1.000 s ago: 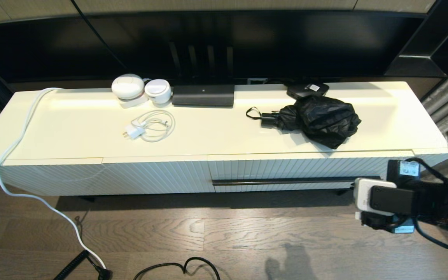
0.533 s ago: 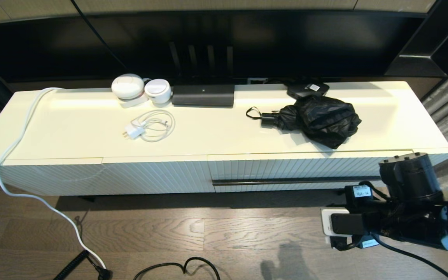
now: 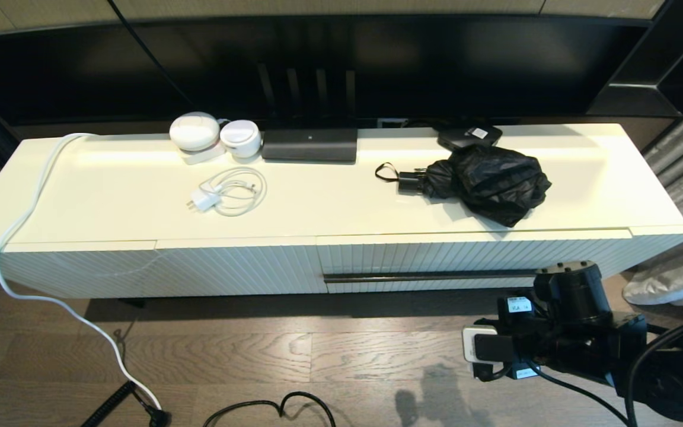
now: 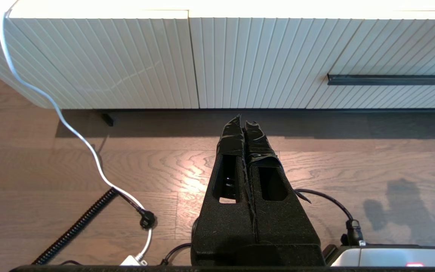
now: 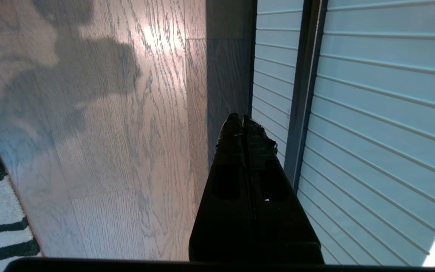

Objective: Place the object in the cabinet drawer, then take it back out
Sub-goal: Open the drawer

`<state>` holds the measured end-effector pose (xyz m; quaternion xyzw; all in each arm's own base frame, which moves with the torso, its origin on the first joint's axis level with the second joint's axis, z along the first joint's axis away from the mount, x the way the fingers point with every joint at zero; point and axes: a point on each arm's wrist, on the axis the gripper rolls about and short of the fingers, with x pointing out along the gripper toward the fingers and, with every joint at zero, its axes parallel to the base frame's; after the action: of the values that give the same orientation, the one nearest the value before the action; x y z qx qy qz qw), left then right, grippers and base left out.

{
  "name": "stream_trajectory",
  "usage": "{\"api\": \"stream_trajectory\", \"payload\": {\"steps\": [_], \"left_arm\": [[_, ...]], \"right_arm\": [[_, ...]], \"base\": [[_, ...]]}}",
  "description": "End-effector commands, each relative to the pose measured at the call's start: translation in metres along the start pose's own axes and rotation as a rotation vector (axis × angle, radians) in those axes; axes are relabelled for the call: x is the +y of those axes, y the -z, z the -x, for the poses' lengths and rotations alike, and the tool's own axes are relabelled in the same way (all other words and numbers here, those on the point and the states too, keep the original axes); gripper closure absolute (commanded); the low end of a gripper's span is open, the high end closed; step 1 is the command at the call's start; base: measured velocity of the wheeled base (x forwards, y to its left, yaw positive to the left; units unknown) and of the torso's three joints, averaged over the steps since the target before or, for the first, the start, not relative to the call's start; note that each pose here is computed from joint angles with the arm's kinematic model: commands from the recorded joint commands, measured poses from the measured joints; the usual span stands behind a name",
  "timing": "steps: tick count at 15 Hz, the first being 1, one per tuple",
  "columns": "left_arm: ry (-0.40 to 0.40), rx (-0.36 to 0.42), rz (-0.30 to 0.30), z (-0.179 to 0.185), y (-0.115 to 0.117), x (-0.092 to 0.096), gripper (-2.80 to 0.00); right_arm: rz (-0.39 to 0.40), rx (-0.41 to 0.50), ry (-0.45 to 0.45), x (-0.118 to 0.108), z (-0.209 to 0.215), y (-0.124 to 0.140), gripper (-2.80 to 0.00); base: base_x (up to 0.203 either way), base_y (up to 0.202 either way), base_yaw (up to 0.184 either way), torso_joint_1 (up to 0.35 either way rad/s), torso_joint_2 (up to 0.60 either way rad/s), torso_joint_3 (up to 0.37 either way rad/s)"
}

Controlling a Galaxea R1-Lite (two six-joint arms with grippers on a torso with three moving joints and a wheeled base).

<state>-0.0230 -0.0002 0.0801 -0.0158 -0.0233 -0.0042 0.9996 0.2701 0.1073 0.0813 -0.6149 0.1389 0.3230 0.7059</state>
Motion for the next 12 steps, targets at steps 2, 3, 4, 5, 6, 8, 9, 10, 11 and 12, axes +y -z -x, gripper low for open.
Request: {"api": "stream_trajectory", "payload": {"steps": [2, 3, 4, 5, 6, 8, 9, 10, 11, 12], "left_arm": [[-0.001, 0.001, 0.000, 0.000, 0.000, 0.000, 0.00], [0.000, 0.001, 0.001, 0.000, 0.000, 0.000, 0.00], [0.000, 0.001, 0.001, 0.000, 0.000, 0.000, 0.00], [0.000, 0.002, 0.001, 0.000, 0.000, 0.000, 0.00], [0.000, 0.002, 0.001, 0.000, 0.000, 0.000, 0.00], [-0.002, 0.002, 0.000, 0.000, 0.000, 0.000, 0.00], [-0.002, 0.001, 0.000, 0.000, 0.000, 0.000, 0.00], [-0.001, 0.002, 0.001, 0.000, 0.000, 0.000, 0.00], [-0.002, 0.001, 0.000, 0.000, 0.000, 0.000, 0.00], [0.000, 0.001, 0.001, 0.000, 0.000, 0.000, 0.00]], "right_arm": [[0.005, 0.015, -0.015, 0.009, -0.022, 0.006, 0.00], [0.004, 0.011, 0.016, 0.007, -0.026, 0.006, 0.00], [0.004, 0.010, 0.026, 0.006, -0.026, 0.006, -2.80], [0.003, 0.015, 0.025, 0.006, -0.028, 0.007, -2.80], [0.001, 0.018, 0.027, 0.007, -0.030, 0.007, -2.80], [-0.006, 0.030, 0.021, 0.012, -0.041, 0.011, -2.80], [-0.007, 0.031, 0.018, 0.013, -0.043, 0.012, -2.80], [-0.006, 0.031, 0.017, 0.013, -0.044, 0.012, -2.80], [-0.007, 0.033, 0.013, 0.014, -0.046, 0.012, -2.80], [-0.007, 0.031, 0.013, 0.014, -0.048, 0.012, -2.80]], "base": [[0.000, 0.000, 0.000, 0.000, 0.00, 0.000], [0.000, 0.000, 0.000, 0.000, 0.00, 0.000], [0.000, 0.000, 0.000, 0.000, 0.00, 0.000], [0.000, 0.000, 0.000, 0.000, 0.00, 0.000], [0.000, 0.000, 0.000, 0.000, 0.00, 0.000], [0.000, 0.000, 0.000, 0.000, 0.00, 0.000], [0.000, 0.000, 0.000, 0.000, 0.00, 0.000], [0.000, 0.000, 0.000, 0.000, 0.00, 0.000], [0.000, 0.000, 0.000, 0.000, 0.00, 0.000], [0.000, 0.000, 0.000, 0.000, 0.00, 0.000]]}}
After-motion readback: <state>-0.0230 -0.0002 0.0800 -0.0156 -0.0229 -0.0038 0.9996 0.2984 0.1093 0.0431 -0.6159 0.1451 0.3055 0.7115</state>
